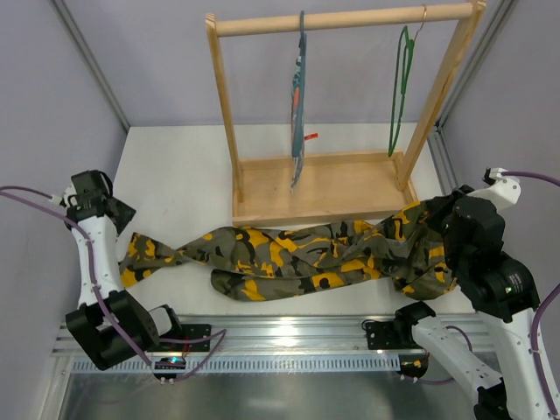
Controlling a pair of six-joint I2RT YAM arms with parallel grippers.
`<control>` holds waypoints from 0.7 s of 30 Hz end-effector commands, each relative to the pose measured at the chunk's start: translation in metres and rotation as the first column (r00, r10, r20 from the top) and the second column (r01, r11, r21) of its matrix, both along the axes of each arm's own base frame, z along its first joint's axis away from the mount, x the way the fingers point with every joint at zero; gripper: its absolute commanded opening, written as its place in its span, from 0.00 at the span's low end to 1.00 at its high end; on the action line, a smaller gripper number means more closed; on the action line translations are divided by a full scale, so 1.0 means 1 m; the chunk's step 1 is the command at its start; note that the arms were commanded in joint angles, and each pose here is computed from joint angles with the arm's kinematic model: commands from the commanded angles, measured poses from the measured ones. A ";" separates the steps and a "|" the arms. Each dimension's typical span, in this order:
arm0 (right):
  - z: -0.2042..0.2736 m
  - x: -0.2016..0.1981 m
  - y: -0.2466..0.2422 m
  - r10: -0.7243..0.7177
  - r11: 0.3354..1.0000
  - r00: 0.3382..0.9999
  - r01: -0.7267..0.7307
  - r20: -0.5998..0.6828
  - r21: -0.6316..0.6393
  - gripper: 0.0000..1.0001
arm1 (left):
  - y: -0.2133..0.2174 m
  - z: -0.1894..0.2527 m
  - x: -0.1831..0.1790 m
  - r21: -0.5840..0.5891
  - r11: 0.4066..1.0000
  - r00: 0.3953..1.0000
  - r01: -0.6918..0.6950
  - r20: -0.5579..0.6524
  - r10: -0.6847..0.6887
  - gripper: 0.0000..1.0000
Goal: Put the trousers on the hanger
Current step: Fold the trousers
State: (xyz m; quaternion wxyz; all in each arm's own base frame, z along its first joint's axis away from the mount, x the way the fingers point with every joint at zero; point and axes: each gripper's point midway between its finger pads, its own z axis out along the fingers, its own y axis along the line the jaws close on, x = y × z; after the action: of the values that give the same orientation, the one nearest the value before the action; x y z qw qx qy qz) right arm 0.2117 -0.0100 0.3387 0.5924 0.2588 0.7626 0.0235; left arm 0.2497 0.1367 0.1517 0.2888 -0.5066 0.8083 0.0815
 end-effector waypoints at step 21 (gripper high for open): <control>0.001 0.016 0.008 0.026 1.000 0.998 -0.026 0.049 0.011 0.04 | -0.056 -0.109 0.025 -0.248 0.968 0.967 0.036 -0.236 -0.096 0.39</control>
State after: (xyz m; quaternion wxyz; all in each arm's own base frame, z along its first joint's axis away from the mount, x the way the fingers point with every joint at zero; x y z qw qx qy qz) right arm 0.2206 -0.0013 0.3224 0.5829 0.2485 0.7730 0.0316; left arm 0.2589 0.0767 0.0419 0.1060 -0.5017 0.8575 0.0423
